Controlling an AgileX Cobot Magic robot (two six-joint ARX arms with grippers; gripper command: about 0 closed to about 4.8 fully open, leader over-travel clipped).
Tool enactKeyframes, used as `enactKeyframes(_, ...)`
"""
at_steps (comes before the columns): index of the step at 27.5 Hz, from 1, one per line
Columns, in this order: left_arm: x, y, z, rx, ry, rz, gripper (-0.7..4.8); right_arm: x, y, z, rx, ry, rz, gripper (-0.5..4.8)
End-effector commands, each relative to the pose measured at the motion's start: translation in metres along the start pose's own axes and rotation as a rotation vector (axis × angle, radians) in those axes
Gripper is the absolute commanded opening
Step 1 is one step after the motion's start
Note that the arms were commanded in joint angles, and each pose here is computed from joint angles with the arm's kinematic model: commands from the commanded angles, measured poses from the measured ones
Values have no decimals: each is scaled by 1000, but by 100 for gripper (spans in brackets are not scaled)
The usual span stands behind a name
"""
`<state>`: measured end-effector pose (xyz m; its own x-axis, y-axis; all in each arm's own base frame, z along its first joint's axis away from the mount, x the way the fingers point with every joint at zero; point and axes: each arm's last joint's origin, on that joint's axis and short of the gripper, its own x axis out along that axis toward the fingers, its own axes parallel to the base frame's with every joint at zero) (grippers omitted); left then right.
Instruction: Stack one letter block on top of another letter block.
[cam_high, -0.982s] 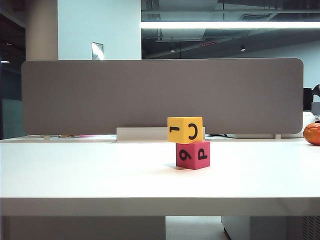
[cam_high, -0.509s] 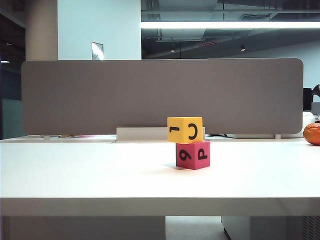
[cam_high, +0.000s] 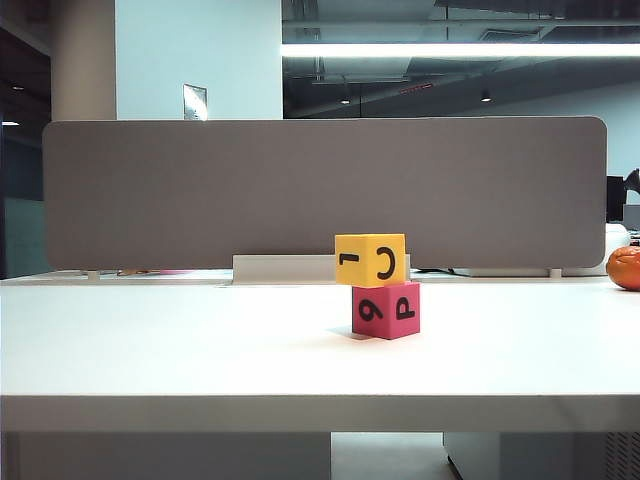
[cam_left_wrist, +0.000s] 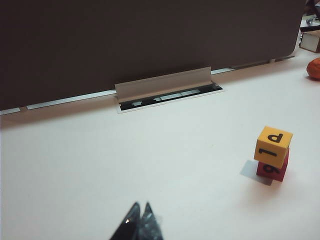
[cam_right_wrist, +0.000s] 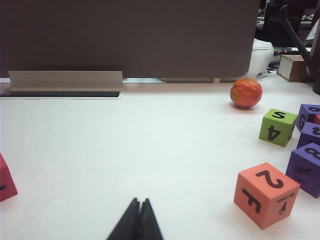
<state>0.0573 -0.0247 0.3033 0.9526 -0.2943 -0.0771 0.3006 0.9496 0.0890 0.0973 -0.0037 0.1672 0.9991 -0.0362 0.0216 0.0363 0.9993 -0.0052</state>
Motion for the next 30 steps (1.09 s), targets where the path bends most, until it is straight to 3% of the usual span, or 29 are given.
enactKeyframes(1,-1,0,1,1,-8,6,-6,0,0,0,-3,-11,0,-5)
enactKeyframes(5,-1,0,1,1,-7,5,-6,0,0,0,-3,-9,0,-5)
enactKeyframes(7,-1,1,1,40,-7,15,-6,0,0,0,-3,-9,0,-5)
enactKeyframes(14,9,4,-8,102,-31,184,-6,0,0,0,-3,-9,0,-5)
enactKeyframes(17,22,10,-25,70,-48,246,-6,0,0,0,-3,-9,0,-5)
enactKeyframes(24,46,22,-81,15,-74,273,-6,0,0,0,-3,-9,0,-5)
enactKeyframes(30,43,28,-100,-29,-96,322,-6,0,0,0,-3,-9,0,-5)
